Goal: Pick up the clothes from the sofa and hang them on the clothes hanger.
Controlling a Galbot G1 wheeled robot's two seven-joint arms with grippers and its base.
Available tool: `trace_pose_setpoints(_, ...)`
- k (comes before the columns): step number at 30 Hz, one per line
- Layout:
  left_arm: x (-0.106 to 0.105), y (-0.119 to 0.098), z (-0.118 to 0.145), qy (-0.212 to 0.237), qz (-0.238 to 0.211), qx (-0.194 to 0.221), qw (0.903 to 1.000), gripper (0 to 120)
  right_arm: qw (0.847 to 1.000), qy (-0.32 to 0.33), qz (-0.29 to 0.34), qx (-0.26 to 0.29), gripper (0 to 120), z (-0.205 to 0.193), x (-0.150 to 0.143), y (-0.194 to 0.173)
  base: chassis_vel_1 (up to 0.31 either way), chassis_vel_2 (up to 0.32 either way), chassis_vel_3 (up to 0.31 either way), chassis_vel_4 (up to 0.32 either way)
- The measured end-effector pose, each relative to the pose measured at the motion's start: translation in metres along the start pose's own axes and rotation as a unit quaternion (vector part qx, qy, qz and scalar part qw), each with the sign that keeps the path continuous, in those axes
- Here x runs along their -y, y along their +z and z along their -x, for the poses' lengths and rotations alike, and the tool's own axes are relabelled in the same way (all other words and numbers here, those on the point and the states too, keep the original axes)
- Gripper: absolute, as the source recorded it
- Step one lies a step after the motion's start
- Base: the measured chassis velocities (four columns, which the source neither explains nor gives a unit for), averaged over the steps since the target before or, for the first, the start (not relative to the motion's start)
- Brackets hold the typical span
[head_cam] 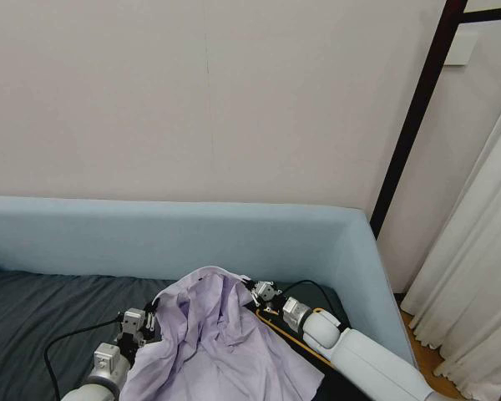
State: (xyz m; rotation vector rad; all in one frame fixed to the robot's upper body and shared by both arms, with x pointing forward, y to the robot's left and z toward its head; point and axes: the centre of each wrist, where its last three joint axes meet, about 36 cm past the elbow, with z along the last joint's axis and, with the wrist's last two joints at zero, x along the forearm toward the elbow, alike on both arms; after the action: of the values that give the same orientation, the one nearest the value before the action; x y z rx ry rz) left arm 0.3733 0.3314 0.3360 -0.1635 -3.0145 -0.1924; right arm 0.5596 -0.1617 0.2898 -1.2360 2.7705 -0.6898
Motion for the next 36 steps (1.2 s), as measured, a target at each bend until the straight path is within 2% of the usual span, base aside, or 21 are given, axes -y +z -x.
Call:
trace_pose_setpoints(2, 0.001, 0.0, 0.0, 0.003, -0.008, 0.008, 0.9999, 0, 1.0, 0.015, 0.017, -0.002, 0, -0.001, -0.007, 0.0, 0.0, 0.0, 0.0, 0.0)
trace_pose_setpoints(4, 0.0, -0.002, 0.001, 0.007, -0.018, 0.023, 0.9995, 0, 0.993, 0.052, 0.106, -0.007, 8, -0.001, -0.023, -0.021, 0.0, 0.0, 0.0, 0.0)
trace_pose_setpoints(6, -0.002, -0.002, 0.001, 0.016, -0.02, 0.034, 0.9991, 0, 0.982, 0.073, 0.172, -0.006, 18, -0.003, -0.025, -0.039, 0.0, 0.0, 0.0, 0.0)
trace_pose_setpoints(7, -0.002, -0.002, 0.001, 0.016, -0.02, 0.034, 0.9991, 0, 0.982, 0.073, 0.172, -0.006, 18, -0.003, -0.025, -0.039, 0.0, 0.0, 0.0, 0.0)
trace_pose_setpoints(10, -0.002, -0.001, -0.001, 0.027, -0.022, 0.043, 0.9985, 0, 0.956, 0.096, 0.279, 0.003, 31, -0.02, -0.008, -0.068, 0.0, 0.0, 0.0, 0.0)
trace_pose_setpoints(12, -0.002, -0.002, -0.003, 0.03, -0.022, 0.046, 0.9983, 0, 0.942, 0.117, 0.315, 0.005, 39, -0.037, 0.012, -0.071, 0.0, 0.0, 0.0, 0.0)
trace_pose_setpoints(13, -0.002, -0.002, -0.003, 0.03, -0.022, 0.046, 0.9983, 0, 0.942, 0.117, 0.315, 0.005, 39, -0.037, 0.012, -0.071, 0.0, 0.0, 0.0, 0.0)
trace_pose_setpoints(16, -0.003, -0.005, -0.005, 0.03, -0.022, 0.05, 0.9981, 0, 0.94, 0.155, 0.302, -0.038, 52, -0.07, 0.042, -0.055, 0.0, 0.0, 0.0, 0.0)
trace_pose_setpoints(17, -0.003, -0.005, -0.005, 0.03, -0.022, 0.05, 0.9981, 0, 0.94, 0.155, 0.302, -0.038, 52, -0.07, 0.042, -0.055, 0.0, 0.0, 0.0, 0.0)
trace_pose_setpoints(21, -0.006, -0.011, -0.009, 0.031, -0.016, 0.06, 0.9976, 0, 0.938, 0.183, 0.233, -0.181, 71, -0.102, 0.056, -0.047, 0.0, 0.0, 0.0, 0.0)
trace_pose_setpoints(22, -0.006, -0.012, -0.01, 0.031, -0.015, 0.062, 0.9975, 0, 0.937, 0.179, 0.214, -0.211, 75, -0.105, 0.058, -0.048, 0.0, 0.0, 0.0, 0.0)
trace_pose_setpoints(23, -0.006, -0.012, -0.01, 0.031, -0.015, 0.062, 0.9975, 0, 0.937, 0.179, 0.214, -0.211, 75, -0.105, 0.058, -0.048, 0.0, 0.0, 0.0, 0.0)
trace_pose_setpoints(24, -0.007, -0.014, -0.01, 0.031, -0.014, 0.064, 0.9974, 0, 0.935, 0.173, 0.187, -0.247, 79, -0.107, 0.062, -0.049, 0.0, 0.0, 0.0, 0.0)
trace_pose_setpoints(27, -0.008, -0.018, -0.013, 0.03, -0.012, 0.071, 0.997, 0, 0.919, 0.127, 0.141, -0.347, 93, -0.105, 0.085, -0.048, 0.0, 0.0, 0.0, 0.0)
trace_pose_setpoints(28, -0.008, -0.018, -0.013, 0.03, -0.012, 0.071, 0.997, 0, 0.919, 0.127, 0.141, -0.347, 93, -0.105, 0.085, -0.048, 0.0, 0.0, 0.0, 0.0)
trace_pose_setpoints(32, -0.01, -0.019, -0.016, 0.027, -0.002, 0.08, 0.9964, 0, 0.893, 0.073, 0.163, -0.413, 100, -0.09, 0.104, -0.051, 0.0, 0.0, 0.0, 0.0)
trace_pose_setpoints(36, -0.014, -0.02, -0.017, 0.025, 0.003, 0.085, 0.9961, 0, 0.887, 0.057, 0.174, -0.424, 100, -0.079, 0.105, -0.045, 0.0, 0.0, 0.0, 0.0)
